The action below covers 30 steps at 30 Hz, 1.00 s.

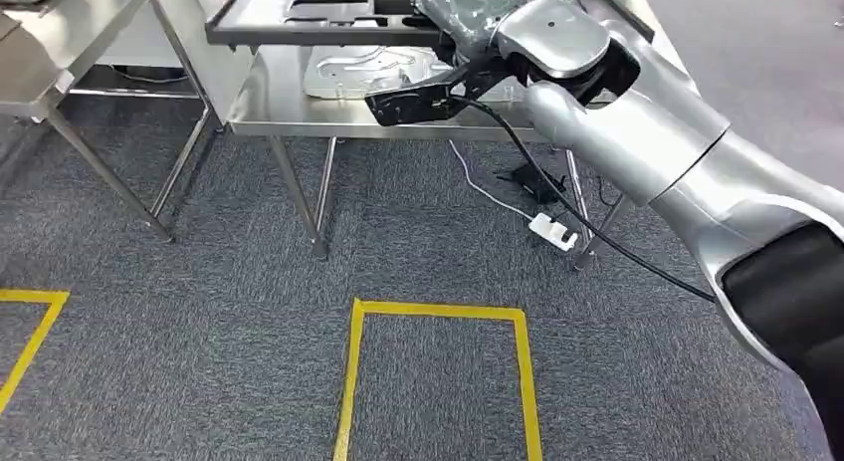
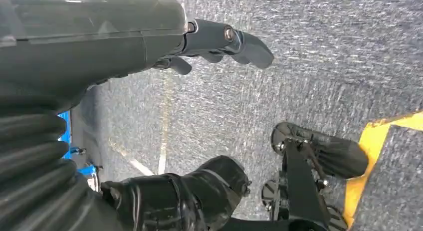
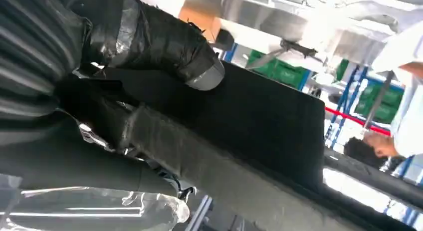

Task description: Take the parts from the cabinet and place them on the table.

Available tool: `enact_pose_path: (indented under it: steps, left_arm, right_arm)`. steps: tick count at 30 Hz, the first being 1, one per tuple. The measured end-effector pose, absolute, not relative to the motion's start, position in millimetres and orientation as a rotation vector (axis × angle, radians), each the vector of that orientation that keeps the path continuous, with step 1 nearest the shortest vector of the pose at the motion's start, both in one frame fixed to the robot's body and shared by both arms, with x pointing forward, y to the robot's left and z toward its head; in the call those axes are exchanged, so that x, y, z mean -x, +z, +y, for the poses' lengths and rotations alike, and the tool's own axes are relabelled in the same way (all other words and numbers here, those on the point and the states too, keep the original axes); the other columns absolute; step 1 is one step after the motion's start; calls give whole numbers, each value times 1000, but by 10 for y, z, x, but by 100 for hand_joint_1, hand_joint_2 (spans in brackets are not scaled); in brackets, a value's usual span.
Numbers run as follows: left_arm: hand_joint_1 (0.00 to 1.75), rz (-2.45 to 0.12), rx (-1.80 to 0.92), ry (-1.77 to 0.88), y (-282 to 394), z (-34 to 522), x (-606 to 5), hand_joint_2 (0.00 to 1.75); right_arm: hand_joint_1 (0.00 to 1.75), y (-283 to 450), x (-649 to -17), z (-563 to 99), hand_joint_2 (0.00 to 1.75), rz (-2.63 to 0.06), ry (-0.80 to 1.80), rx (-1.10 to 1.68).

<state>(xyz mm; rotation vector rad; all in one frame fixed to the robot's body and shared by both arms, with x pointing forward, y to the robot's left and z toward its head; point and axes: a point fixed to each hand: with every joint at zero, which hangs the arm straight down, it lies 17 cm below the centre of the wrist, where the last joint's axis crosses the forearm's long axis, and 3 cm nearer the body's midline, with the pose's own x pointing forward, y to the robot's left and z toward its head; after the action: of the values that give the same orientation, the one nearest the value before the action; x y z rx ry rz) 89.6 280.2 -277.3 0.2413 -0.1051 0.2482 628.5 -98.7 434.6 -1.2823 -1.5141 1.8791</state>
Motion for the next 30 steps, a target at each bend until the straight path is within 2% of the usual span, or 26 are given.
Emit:
enact_pose_path:
  steps: [21,26,30]
  left_arm:
    - [0,-93,-229,232,-2778,2781,-877,175]
    - [0,-81,-230,230,-2779,2811,-873,175]
    - [0,-78,-230,229,-2782,2813,-854,175]
  right_arm:
    - [175,4270,-6294,-941,175,-1494,1873,1304]
    - [175,3780,-6279,-889,175,-1453,1904,1257]
    - [175,3762,-6271,-857,175,-1456,1909,1251]
